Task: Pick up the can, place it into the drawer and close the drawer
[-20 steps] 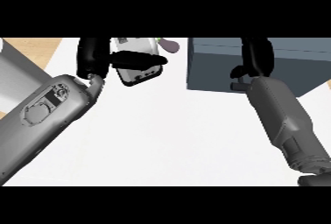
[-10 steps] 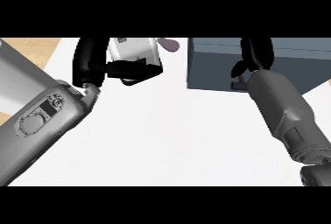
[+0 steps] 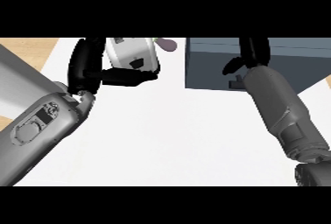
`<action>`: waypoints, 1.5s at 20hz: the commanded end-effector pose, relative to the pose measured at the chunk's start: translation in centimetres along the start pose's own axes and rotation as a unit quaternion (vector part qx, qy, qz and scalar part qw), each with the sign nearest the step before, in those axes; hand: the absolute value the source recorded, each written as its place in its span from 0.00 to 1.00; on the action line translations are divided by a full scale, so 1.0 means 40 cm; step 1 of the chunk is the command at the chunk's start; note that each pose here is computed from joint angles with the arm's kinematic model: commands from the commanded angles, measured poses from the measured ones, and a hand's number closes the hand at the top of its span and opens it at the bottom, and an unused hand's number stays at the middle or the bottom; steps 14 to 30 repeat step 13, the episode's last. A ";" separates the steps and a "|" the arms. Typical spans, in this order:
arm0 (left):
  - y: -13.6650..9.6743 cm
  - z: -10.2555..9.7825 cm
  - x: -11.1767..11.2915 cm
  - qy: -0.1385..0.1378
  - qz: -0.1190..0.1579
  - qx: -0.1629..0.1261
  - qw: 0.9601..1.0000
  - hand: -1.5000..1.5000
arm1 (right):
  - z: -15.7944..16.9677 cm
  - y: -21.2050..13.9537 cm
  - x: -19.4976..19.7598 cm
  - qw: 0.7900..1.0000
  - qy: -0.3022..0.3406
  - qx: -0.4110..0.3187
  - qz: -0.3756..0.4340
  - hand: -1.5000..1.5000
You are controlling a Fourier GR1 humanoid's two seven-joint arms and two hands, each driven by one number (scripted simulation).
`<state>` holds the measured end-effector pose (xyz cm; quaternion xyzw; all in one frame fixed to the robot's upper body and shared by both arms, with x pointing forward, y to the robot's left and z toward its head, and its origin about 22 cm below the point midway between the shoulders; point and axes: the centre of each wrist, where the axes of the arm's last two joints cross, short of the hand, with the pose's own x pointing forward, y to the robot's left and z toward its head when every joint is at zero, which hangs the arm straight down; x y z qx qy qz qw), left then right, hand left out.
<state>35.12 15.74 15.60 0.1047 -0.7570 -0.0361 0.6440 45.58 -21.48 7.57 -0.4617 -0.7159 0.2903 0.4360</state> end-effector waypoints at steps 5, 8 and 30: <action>0.020 0.011 -0.024 0.004 -0.001 0.010 1.000 0.00 | -0.074 -0.011 0.158 0.975 0.023 -0.057 -0.212 0.00; 0.055 0.028 -0.056 0.015 -0.008 0.016 1.000 0.00 | -0.060 0.004 0.153 0.955 0.056 -0.044 -0.287 0.00; 0.062 0.038 -0.061 0.009 0.003 0.022 1.000 0.00 | -0.059 -0.004 0.122 0.951 0.055 -0.061 -0.298 0.00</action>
